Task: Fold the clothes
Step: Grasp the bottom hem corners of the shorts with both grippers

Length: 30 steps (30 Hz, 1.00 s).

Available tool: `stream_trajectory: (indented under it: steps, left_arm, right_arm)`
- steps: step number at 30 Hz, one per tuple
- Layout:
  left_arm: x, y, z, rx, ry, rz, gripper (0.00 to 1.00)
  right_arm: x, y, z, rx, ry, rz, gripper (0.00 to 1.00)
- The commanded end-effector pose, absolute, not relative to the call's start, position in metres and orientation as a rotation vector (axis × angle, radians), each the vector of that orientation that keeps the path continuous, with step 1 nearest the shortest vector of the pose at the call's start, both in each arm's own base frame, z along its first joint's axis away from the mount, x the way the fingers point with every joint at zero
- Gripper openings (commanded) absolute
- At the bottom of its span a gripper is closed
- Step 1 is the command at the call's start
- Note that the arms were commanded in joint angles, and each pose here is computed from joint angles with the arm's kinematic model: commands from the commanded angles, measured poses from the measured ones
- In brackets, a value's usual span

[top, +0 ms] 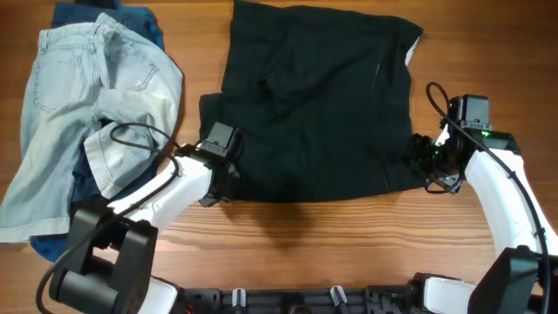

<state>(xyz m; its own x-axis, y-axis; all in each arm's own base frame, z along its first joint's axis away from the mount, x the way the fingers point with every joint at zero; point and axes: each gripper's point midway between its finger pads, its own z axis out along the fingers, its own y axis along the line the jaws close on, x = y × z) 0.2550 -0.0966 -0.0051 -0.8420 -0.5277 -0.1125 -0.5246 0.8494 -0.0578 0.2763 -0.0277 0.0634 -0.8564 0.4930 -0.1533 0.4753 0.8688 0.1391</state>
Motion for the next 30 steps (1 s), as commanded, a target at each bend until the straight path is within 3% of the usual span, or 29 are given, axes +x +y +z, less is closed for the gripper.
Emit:
stream_trajectory:
  steps: [1,11,13,24,30]
  left_arm:
    - [0.241,-0.078,-0.022,-0.882,2.917,0.104,0.04]
    - [0.254,-0.058,0.003,-0.935,2.84,0.065,0.04]
    - [0.255,-0.054,0.004,-0.953,2.831,0.067,0.04]
    - [0.258,-0.055,0.004,-0.952,2.823,0.058,0.04]
    - [0.258,-0.055,0.004,-0.952,2.823,0.058,0.04]
  right_arm:
    - [0.272,-0.031,0.061,0.732,2.881,0.099,0.86]
    - [0.252,-0.027,0.043,0.751,2.943,0.099,0.85]
    - [0.255,-0.023,0.039,0.752,2.923,0.142,0.78]
    - [0.236,-0.01,0.008,0.773,2.946,0.23,0.73]
    - [0.241,-0.001,-0.004,0.806,2.9,0.303,0.62]
